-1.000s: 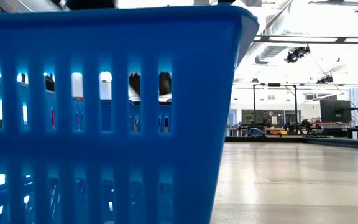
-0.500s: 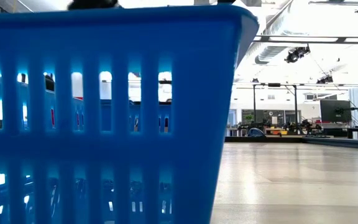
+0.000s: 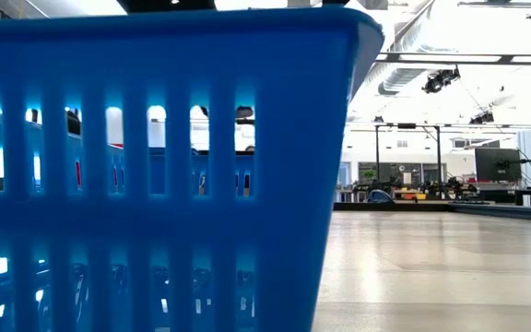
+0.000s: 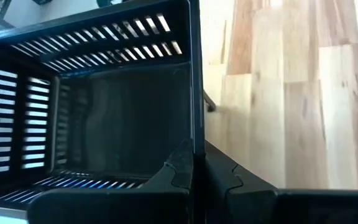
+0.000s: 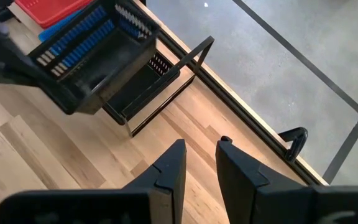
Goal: Stack baskets on shelf by color
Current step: Stack the black bin on the other black bin
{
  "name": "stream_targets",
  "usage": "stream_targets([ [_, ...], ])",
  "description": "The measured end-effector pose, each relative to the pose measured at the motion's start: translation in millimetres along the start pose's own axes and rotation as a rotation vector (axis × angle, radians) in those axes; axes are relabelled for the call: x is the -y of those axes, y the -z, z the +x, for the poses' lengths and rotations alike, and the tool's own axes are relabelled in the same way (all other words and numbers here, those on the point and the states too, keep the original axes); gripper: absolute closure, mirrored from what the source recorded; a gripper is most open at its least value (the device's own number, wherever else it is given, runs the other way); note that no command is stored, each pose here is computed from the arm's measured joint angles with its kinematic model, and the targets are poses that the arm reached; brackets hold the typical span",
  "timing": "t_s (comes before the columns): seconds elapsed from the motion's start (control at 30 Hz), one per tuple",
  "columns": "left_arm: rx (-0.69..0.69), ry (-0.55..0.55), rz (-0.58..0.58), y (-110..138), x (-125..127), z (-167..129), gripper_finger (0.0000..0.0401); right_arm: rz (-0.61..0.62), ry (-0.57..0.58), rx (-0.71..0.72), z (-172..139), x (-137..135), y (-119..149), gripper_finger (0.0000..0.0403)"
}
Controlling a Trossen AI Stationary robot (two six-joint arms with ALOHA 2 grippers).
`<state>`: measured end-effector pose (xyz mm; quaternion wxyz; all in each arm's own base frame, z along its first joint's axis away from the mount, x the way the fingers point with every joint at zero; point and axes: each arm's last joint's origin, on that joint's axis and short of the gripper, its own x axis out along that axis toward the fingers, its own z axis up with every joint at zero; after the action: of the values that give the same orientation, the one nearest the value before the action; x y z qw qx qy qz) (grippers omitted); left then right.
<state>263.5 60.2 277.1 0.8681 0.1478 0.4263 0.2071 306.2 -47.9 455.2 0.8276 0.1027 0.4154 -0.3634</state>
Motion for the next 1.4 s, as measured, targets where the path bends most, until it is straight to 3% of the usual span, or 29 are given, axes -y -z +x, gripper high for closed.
stream_targets([
  [0.37, -0.014, 0.033, 0.009, 6.5, -25.4, 20.4, 0.0401, 0.026, -0.001, 0.001, -0.1, -0.1, 0.0, 0.0327],
  [1.07, -0.118, 0.103, 0.057, 13.1, -12.8, 61.6, 0.0401, 0.022, -0.019, -0.009, -0.1, -0.7, 0.3, 0.0327],
  [1.4, -0.129, 0.101, 0.03, 17.0, -22.0, 64.8, 0.0401, 0.022, -0.028, -0.014, -0.1, -0.9, 0.4, 0.0327],
])
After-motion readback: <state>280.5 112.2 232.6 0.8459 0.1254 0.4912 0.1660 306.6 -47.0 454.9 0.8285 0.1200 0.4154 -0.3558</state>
